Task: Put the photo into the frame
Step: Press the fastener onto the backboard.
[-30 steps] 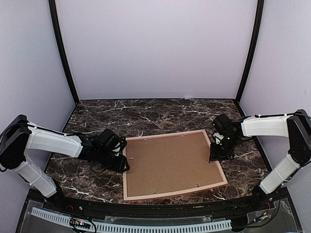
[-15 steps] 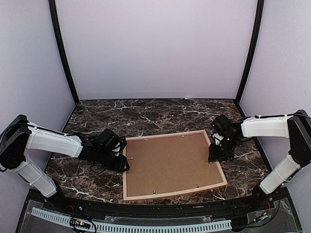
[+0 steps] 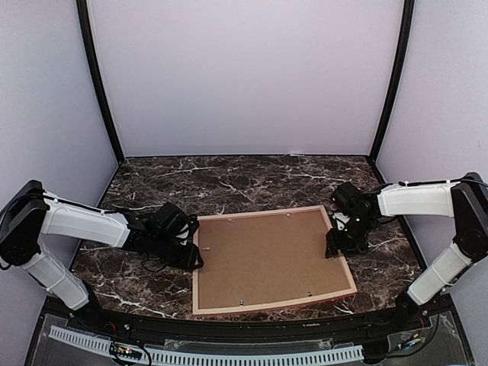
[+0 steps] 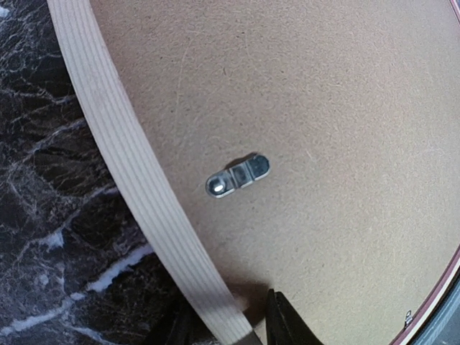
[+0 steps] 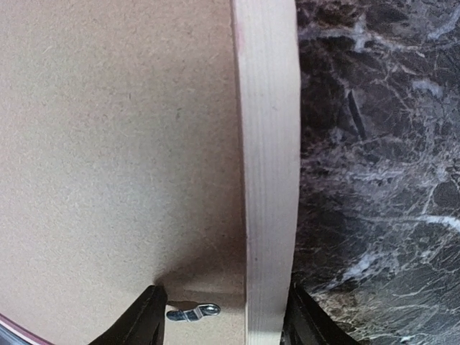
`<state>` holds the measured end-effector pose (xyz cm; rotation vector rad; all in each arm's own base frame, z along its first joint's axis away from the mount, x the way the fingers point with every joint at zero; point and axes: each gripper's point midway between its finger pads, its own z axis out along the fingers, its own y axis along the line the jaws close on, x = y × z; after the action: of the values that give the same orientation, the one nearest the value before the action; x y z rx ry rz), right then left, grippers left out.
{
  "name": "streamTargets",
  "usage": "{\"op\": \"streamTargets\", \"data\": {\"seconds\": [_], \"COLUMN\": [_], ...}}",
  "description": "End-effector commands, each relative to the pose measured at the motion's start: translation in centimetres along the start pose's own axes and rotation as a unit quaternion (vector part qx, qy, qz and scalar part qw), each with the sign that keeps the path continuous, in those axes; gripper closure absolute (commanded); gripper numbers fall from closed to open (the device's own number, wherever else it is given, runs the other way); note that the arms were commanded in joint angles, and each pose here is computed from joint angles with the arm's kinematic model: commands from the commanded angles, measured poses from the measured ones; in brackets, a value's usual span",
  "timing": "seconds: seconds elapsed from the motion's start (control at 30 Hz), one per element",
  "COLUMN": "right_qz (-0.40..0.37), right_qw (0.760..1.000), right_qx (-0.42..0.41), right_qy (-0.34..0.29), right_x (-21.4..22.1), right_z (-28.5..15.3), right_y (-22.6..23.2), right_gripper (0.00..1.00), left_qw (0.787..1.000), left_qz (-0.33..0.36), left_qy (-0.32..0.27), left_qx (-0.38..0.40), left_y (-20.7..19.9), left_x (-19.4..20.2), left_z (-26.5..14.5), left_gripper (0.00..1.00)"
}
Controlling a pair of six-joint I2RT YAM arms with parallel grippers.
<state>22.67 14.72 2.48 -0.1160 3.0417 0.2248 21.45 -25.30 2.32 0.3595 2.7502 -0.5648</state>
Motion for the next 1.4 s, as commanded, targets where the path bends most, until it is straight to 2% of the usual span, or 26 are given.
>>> {"op": "streamTargets", "data": {"seconds": [0.0, 0.13, 0.4, 0.7, 1.1, 1.37], "right_qz": [-0.015, -0.017, -0.012, -0.007, 0.007, 0.019], "right_qw": [0.999, 0.998, 0.998, 0.997, 0.996, 0.996], "right_qx": [0.005, 0.023, 0.034, 0.056, 0.073, 0.071], "right_qy": [0.041, 0.048, 0.050, 0.049, 0.048, 0.046], "right_x": [2.1, 2.4, 2.3, 1.9, 2.0, 2.2], "right_z": [-0.4, -0.4, -0.1, -0.7, -1.2, -1.6], "right_y": [0.0, -0.6, -1.2, -2.4, -3.7, -3.9], "right_gripper": [0.42, 0.42, 0.49, 0.43, 0.42, 0.41], "left_qw": [1.000, 1.000, 1.000, 1.000, 1.000, 1.000], "left_qz": [0.007, 0.008, 0.009, 0.009, 0.008, 0.003], "left_qy": [0.004, 0.004, 0.004, 0.005, 0.010, 0.016], "left_qx": [0.002, 0.002, 0.001, -0.003, -0.011, -0.022], "left_y": [-0.2, -0.2, -0.2, 0.0, 0.2, 0.6], "left_x": [0.3, 0.3, 0.3, 0.3, 0.2, 0.5], "left_z": [0.1, 0.1, 0.1, 0.2, 0.5, 1.0], "left_gripper": [0.64, 0.64, 0.64, 0.64, 0.79, 0.84]}}
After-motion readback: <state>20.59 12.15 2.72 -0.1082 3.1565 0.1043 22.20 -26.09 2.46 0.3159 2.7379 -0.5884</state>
